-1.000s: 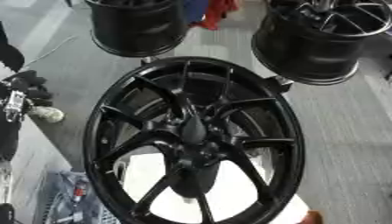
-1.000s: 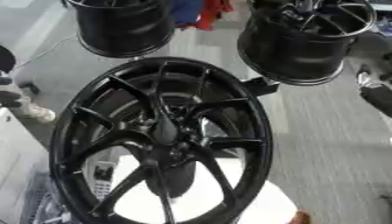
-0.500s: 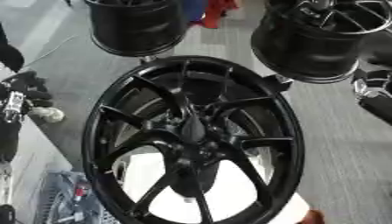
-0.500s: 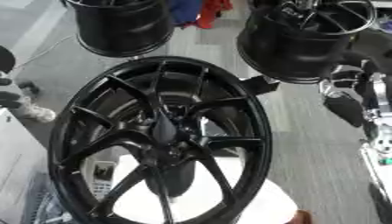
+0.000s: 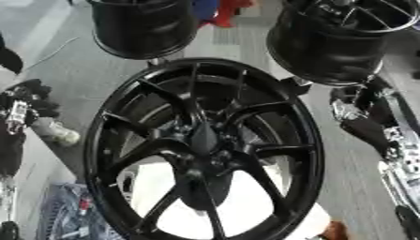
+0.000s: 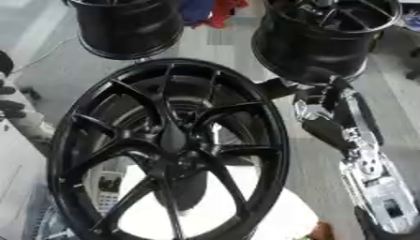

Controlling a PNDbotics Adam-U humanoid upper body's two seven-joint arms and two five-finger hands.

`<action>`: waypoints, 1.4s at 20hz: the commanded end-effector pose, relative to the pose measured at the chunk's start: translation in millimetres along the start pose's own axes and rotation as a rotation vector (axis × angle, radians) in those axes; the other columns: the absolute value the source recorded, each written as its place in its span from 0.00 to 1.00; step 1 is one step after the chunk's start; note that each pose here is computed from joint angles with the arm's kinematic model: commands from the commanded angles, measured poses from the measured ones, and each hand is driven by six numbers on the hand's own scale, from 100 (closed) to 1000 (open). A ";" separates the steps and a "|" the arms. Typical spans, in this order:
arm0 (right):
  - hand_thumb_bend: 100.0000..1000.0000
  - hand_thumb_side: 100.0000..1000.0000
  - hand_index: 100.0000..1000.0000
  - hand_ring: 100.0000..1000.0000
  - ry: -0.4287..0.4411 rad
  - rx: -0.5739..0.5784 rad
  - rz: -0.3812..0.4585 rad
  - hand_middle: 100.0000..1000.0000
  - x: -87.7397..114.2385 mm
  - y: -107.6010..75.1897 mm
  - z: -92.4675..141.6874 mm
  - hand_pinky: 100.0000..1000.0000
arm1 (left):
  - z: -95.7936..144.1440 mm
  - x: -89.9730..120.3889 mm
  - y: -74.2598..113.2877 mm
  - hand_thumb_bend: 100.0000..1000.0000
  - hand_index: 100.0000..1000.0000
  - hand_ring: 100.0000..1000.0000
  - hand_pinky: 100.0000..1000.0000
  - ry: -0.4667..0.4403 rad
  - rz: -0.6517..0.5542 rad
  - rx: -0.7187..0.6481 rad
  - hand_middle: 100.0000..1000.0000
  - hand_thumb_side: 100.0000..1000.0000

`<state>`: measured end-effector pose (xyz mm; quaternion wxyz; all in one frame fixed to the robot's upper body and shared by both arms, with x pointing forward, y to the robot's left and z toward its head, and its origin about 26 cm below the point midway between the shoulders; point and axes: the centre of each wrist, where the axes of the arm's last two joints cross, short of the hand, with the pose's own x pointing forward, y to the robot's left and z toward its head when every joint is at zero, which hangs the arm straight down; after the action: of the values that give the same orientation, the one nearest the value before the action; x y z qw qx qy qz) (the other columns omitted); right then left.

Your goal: Pull the pin out of the wheel hub.

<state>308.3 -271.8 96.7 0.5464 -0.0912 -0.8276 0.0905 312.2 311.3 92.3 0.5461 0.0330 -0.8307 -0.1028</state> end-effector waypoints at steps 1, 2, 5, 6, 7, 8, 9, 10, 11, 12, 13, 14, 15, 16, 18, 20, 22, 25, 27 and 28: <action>0.03 0.03 0.80 0.62 -0.022 0.015 -0.009 0.70 4.4 1.4 -4.4 0.61 | -4.6 6.1 0.3 0.00 0.79 0.58 0.58 -0.023 -0.014 -0.011 0.66 0.65; 0.03 0.03 0.80 0.62 -0.020 0.018 -0.009 0.70 3.9 1.7 -4.3 0.61 | -4.8 6.3 0.2 0.00 0.79 0.58 0.58 -0.024 -0.014 -0.013 0.66 0.65; 0.03 0.04 0.81 0.62 -0.016 0.014 -0.009 0.71 3.0 2.0 -4.5 0.62 | -4.4 6.4 0.4 0.00 0.79 0.58 0.58 -0.025 -0.014 -0.013 0.66 0.65; 0.03 0.04 0.81 0.62 -0.015 0.014 -0.008 0.71 2.8 2.2 -4.6 0.62 | -4.2 6.1 0.4 0.00 0.79 0.58 0.58 -0.023 -0.014 -0.012 0.66 0.65; 0.03 0.04 0.81 0.62 -0.014 0.012 -0.008 0.71 2.4 2.3 -4.6 0.62 | -4.1 5.9 0.3 0.00 0.79 0.58 0.58 -0.022 -0.013 -0.012 0.66 0.65; 0.03 0.04 0.81 0.62 -0.013 0.011 -0.008 0.71 2.1 2.4 -4.5 0.62 | -4.1 5.8 0.1 0.00 0.79 0.58 0.58 -0.022 -0.013 -0.014 0.66 0.65; 0.03 0.05 0.81 0.62 -0.011 0.010 -0.007 0.71 1.7 2.5 -4.3 0.62 | -4.4 5.8 -0.4 0.00 0.79 0.58 0.58 -0.022 -0.012 -0.017 0.66 0.65; 0.03 0.05 0.81 0.62 -0.010 0.011 -0.007 0.71 1.4 2.6 -4.3 0.62 | -4.4 5.8 -0.7 0.00 0.79 0.58 0.58 -0.023 -0.011 -0.020 0.66 0.65; 0.03 0.05 0.81 0.62 -0.009 0.012 -0.008 0.71 1.1 3.0 -4.3 0.62 | -4.3 5.6 -0.9 0.00 0.79 0.58 0.58 -0.022 -0.011 -0.021 0.66 0.66; 0.03 0.06 0.81 0.63 -0.007 0.013 -0.009 0.71 0.8 3.5 -4.2 0.62 | -4.1 5.3 -0.9 0.00 0.79 0.58 0.58 -0.021 -0.010 -0.021 0.66 0.66; 0.04 0.06 0.81 0.62 -0.005 0.017 -0.008 0.71 0.3 4.0 -4.0 0.62 | -3.8 5.0 -1.0 0.00 0.79 0.58 0.58 -0.019 -0.010 -0.021 0.66 0.66; 0.04 0.07 0.81 0.62 -0.003 0.019 -0.008 0.71 -0.1 4.2 -3.8 0.62 | -3.8 4.9 -1.0 0.00 0.79 0.58 0.58 -0.019 -0.010 -0.021 0.66 0.66; 0.04 0.07 0.81 0.62 -0.002 0.017 -0.008 0.71 -0.4 4.0 -3.7 0.62 | -3.9 4.9 -1.2 0.00 0.79 0.58 0.58 -0.019 -0.010 -0.023 0.66 0.66; 0.04 0.07 0.81 0.62 -0.002 0.015 -0.008 0.71 -0.5 3.8 -3.7 0.62 | -4.0 5.0 -1.4 0.00 0.78 0.58 0.58 -0.020 -0.010 -0.025 0.66 0.66; 0.04 0.07 0.81 0.62 0.000 0.014 -0.008 0.71 -0.8 3.7 -3.8 0.62 | -3.8 4.9 -1.3 0.00 0.78 0.58 0.58 -0.021 -0.010 -0.025 0.66 0.66; 0.04 0.07 0.81 0.62 0.002 0.015 -0.006 0.71 -1.6 3.3 -3.3 0.62 | -3.3 4.3 -1.1 0.00 0.78 0.58 0.58 -0.018 -0.010 -0.022 0.66 0.66; 0.05 0.08 0.81 0.62 0.008 0.011 0.000 0.71 -3.2 1.5 -1.8 0.62 | -3.7 4.4 -1.2 0.00 0.78 0.58 0.58 -0.018 -0.010 -0.024 0.66 0.66; 0.05 0.08 0.81 0.62 0.020 -0.009 0.010 0.71 -5.8 -3.2 0.7 0.62 | -3.4 4.4 -1.0 0.00 0.78 0.58 0.58 -0.019 -0.011 -0.024 0.66 0.66; 0.05 0.08 0.81 0.62 0.024 -0.021 0.011 0.70 -6.7 -5.3 1.7 0.62 | -3.0 3.9 -0.6 0.00 0.78 0.58 0.58 -0.016 -0.011 -0.020 0.66 0.66; 0.05 0.08 0.81 0.62 0.026 -0.027 0.011 0.70 -7.3 -6.2 2.4 0.62 | -3.1 3.8 -0.7 0.00 0.78 0.58 0.58 -0.015 -0.011 -0.021 0.66 0.66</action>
<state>307.6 -273.6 84.1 0.5643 -0.0930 -0.8165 0.0797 312.4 309.8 91.4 0.5464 0.0280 -0.8299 -0.1093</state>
